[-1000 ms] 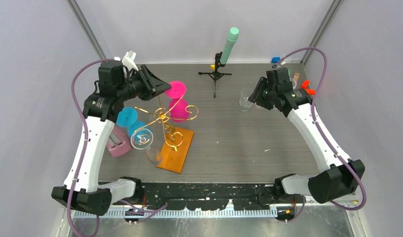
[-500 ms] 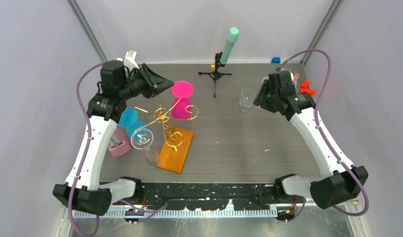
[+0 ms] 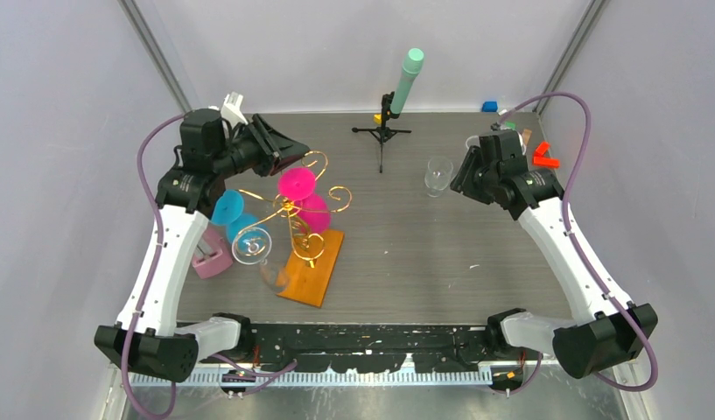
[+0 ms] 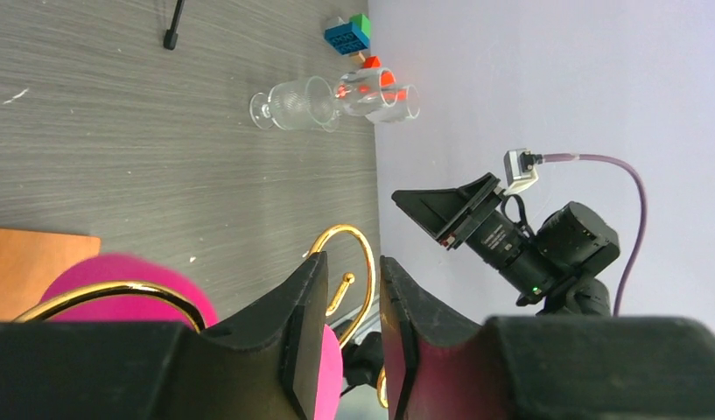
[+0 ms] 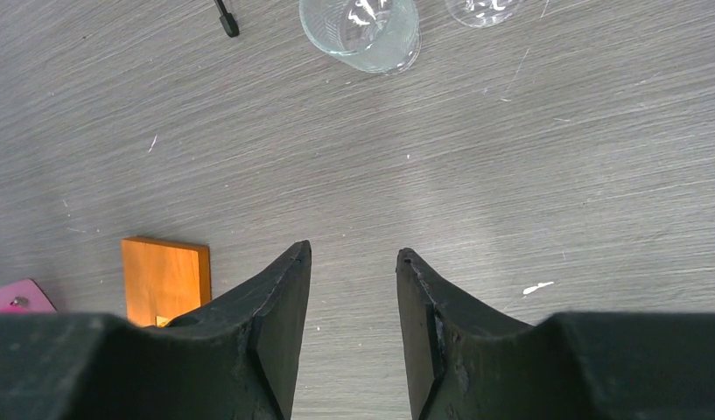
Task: Take the wine glass off the wine glass rack
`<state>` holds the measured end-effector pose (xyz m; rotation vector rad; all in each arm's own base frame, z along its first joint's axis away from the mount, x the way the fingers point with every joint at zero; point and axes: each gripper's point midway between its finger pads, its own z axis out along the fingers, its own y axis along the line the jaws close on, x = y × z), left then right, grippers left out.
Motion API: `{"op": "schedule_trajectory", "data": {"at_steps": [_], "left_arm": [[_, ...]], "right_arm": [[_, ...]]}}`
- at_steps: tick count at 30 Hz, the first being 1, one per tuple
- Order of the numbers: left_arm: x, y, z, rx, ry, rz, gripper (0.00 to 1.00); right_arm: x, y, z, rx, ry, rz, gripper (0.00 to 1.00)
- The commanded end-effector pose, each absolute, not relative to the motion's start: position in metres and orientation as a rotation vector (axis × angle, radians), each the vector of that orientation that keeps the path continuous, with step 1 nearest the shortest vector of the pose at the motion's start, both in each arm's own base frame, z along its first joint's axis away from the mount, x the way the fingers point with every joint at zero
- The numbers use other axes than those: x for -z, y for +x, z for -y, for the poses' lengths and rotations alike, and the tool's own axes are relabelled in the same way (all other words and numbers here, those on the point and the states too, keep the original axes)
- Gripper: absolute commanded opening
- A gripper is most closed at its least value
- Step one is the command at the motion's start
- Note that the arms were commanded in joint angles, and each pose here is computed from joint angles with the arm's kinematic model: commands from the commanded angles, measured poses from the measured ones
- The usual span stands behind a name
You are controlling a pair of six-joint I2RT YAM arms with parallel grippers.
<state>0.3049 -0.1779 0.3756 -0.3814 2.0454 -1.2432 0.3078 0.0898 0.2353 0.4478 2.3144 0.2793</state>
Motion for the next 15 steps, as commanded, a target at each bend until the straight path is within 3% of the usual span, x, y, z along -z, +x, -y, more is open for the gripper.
{"op": "schedule_trajectory", "data": {"at_steps": [1, 8, 15], "left_arm": [[-0.391, 0.298, 0.168, 1.162, -0.319, -1.999, 0.32], [-0.402, 0.292, 0.156, 1.017, -0.199, -2.006, 0.45], [-0.389, 0.282, 0.148, 0.903, -0.088, -2.110, 0.48]], "right_arm": [[-0.247, 0.305, -0.094, -0.332, 0.440, -2.273, 0.46], [-0.247, 0.305, -0.097, -0.354, 0.436, -2.279, 0.46], [-0.249, 0.302, -0.108, -0.427, 0.400, -2.296, 0.46]]}}
